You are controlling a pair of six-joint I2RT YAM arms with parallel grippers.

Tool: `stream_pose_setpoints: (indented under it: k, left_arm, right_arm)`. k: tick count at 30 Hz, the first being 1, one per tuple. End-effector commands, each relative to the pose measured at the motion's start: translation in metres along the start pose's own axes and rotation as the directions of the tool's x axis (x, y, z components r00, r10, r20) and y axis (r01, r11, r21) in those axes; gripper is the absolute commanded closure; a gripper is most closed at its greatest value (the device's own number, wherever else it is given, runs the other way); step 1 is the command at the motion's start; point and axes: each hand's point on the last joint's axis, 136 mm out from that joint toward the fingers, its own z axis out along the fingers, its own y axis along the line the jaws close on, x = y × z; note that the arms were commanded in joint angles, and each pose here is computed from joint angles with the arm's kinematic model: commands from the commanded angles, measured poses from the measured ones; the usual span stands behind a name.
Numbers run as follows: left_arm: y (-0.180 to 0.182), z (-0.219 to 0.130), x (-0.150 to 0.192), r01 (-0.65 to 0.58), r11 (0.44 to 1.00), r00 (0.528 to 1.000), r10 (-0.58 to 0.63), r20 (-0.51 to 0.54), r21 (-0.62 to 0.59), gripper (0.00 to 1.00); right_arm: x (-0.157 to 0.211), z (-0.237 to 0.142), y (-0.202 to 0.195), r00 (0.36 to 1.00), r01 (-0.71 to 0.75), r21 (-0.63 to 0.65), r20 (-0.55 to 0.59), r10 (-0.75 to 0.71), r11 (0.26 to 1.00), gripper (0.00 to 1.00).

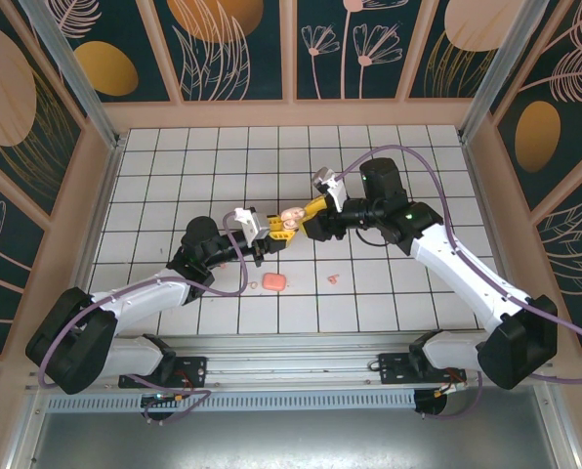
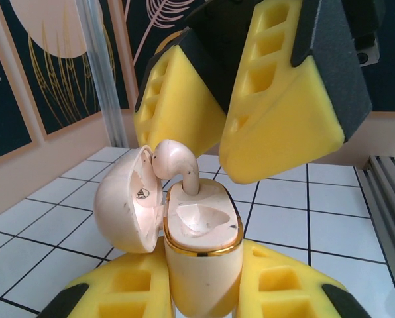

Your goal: Insert the wireless bluetooth earbuds into the charging case

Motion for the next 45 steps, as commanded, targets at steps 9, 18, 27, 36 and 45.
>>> stream_pose_setpoints:
  k: [9,18,27,36,45]
  left_arm:
    - [0.006,0.000,-0.007,-0.025,0.999,1.000,0.026,0.009,-0.037,0.95]
    - [0.006,0.000,-0.006,-0.029,0.999,1.000,0.029,0.003,-0.043,0.95]
    - [0.007,0.000,-0.008,-0.032,0.999,0.999,0.032,0.003,-0.041,0.95]
    - [0.006,0.000,-0.007,-0.033,0.999,0.999,0.033,0.003,-0.038,0.95]
    - [0.005,0.000,-0.007,-0.036,0.999,0.999,0.036,0.000,-0.036,0.95]
  right_arm:
    - [-0.035,-0.017,0.007,0.994,-0.005,0.027,0.110,0.002,1.000,0.38]
    - [-0.039,-0.031,0.000,0.985,-0.101,0.038,0.146,0.095,0.994,0.50]
    - [-0.027,-0.021,-0.002,0.962,-0.261,-0.045,0.074,0.264,0.964,0.65]
    - [-0.020,-0.008,-0.006,0.947,-0.315,-0.092,0.033,0.319,0.945,0.68]
    - [-0.018,-0.001,-0.008,0.946,-0.319,-0.117,0.022,0.323,0.941,0.72]
